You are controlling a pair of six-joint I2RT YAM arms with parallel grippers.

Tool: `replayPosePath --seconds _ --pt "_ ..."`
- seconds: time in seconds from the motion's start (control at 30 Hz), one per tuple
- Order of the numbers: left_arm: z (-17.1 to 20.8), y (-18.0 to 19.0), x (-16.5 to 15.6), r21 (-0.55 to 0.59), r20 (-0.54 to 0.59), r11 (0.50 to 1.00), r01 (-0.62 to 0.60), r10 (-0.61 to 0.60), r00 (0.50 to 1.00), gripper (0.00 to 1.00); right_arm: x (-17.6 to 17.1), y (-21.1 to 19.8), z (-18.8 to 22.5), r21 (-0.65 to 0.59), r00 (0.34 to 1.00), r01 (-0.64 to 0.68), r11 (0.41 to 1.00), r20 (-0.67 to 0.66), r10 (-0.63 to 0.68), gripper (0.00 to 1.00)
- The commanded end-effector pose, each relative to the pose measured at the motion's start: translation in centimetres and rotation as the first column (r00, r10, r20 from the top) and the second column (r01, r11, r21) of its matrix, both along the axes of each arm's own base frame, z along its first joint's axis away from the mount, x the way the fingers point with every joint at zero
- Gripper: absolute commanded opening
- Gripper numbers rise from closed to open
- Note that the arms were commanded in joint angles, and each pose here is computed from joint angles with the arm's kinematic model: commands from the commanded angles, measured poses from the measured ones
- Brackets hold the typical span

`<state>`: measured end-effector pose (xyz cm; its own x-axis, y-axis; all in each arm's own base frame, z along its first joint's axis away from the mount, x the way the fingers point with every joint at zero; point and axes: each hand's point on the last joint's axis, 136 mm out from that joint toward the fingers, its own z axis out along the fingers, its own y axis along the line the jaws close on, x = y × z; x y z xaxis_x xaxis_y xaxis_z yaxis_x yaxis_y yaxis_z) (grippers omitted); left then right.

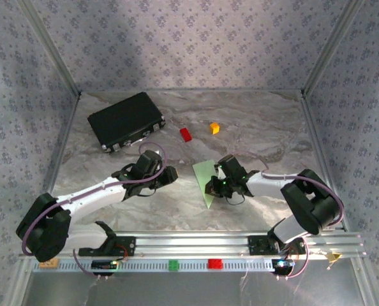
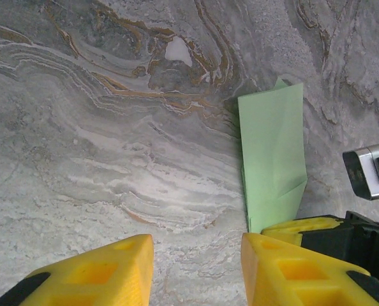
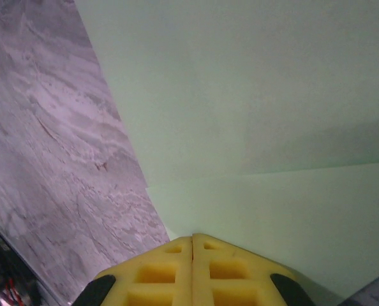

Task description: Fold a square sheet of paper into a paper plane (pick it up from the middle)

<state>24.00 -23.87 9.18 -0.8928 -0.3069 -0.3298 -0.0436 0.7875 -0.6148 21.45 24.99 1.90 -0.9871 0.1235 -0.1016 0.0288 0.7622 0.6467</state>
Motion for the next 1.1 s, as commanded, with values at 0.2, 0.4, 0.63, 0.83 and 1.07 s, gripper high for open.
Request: replayPosePath --seconds 0.2,0.4,0.63,0.83,1.07 --pt "1.0 -0.8 0.5 -0.028 0.017 1.000 0.004 -0.003 1.000 0.36 -0.5 0.0 -1.6 0.095 0.897 0.428 0.899 -0.168 -0.410 0.07" --pt "1.1 -1.5 0.6 -0.056 0.018 0.998 0.021 -0.020 1.000 0.31 0.8 1.1 4.3 0.186 0.936 0.344 0.920 0.011 -0.352 0.13" --pt "0.8 -4.5 0.7 -0.128 -0.009 0.985 0.112 -0.114 0.993 0.20 0.8 -5.6 5.3 0.028 0.916 0.364 0.931 0.173 -0.363 0.18" --pt "0.4 -8.7 1.0 -0.152 -0.036 0.965 0.214 -0.222 0.974 0.13 -0.1 -8.1 4.3 0.065 0.922 0.362 0.930 0.126 -0.367 0.20" --pt "-1.0 -12.4 1.9 -0.161 -0.082 0.952 0.259 -0.274 0.958 0.09 -0.6 -8.1 3.6 0.061 0.940 0.322 0.945 0.097 -0.326 0.19"
